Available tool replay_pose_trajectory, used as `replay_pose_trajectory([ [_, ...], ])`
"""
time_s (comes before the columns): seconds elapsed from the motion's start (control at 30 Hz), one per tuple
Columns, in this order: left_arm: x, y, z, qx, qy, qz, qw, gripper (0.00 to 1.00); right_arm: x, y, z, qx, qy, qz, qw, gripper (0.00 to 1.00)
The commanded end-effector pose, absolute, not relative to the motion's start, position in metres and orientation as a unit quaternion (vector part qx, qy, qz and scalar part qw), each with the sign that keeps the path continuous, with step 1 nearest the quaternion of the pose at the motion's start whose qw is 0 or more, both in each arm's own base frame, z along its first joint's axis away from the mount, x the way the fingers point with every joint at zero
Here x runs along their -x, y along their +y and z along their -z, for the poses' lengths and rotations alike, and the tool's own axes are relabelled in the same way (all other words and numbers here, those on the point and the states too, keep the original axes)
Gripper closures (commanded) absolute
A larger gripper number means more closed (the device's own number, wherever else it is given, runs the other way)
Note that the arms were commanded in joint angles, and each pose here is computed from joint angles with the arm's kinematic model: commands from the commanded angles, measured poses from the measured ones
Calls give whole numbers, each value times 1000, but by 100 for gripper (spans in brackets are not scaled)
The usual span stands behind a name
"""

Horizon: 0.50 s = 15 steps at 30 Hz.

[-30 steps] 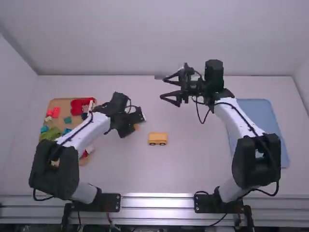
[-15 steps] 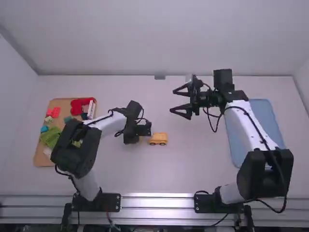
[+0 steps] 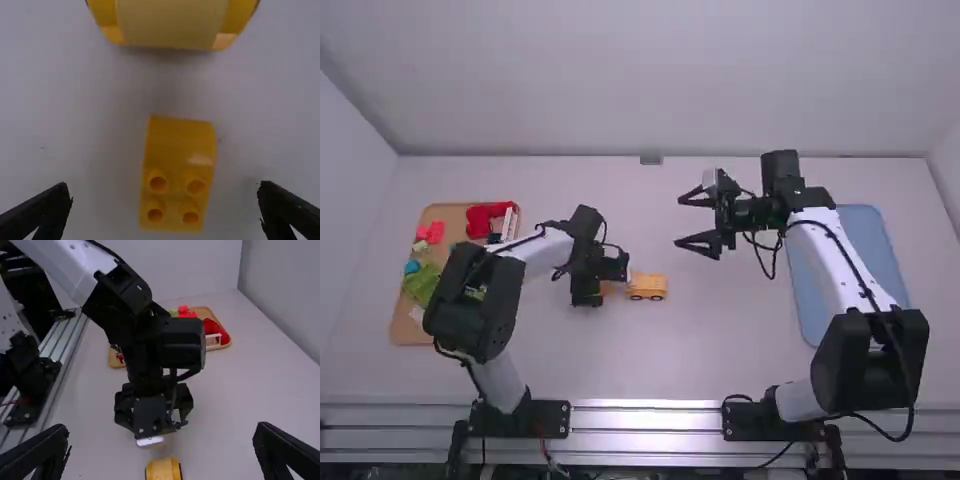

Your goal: Assemble lego blocks to make yellow taxi

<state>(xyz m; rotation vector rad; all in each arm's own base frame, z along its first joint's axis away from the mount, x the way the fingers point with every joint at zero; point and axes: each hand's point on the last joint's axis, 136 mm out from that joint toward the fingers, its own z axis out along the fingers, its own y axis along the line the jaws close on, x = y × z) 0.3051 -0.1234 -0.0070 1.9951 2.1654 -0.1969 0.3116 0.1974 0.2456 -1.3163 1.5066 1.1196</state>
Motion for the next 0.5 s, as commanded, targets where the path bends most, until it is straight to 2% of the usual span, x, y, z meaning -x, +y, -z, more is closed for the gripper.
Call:
replay_pose_trajectory([
  [0.0,-303,-139,-6,-686,693,159,156,1,-309,197,-259,538,584,-432,428,1],
  [0.1,-304,-144,-24,-669,648,249,266,1,-302,194,-255,549,575,-430,428,1],
  [0.13,-304,-144,-24,-669,648,249,266,1,-302,194,-255,549,575,-430,428,1],
  [0.2,-308,-140,-24,-638,642,275,325,1,-300,191,-252,550,563,-434,438,2],
  [0.47,-301,-135,3,-572,659,311,377,1,-304,179,-226,536,574,-429,447,1],
])
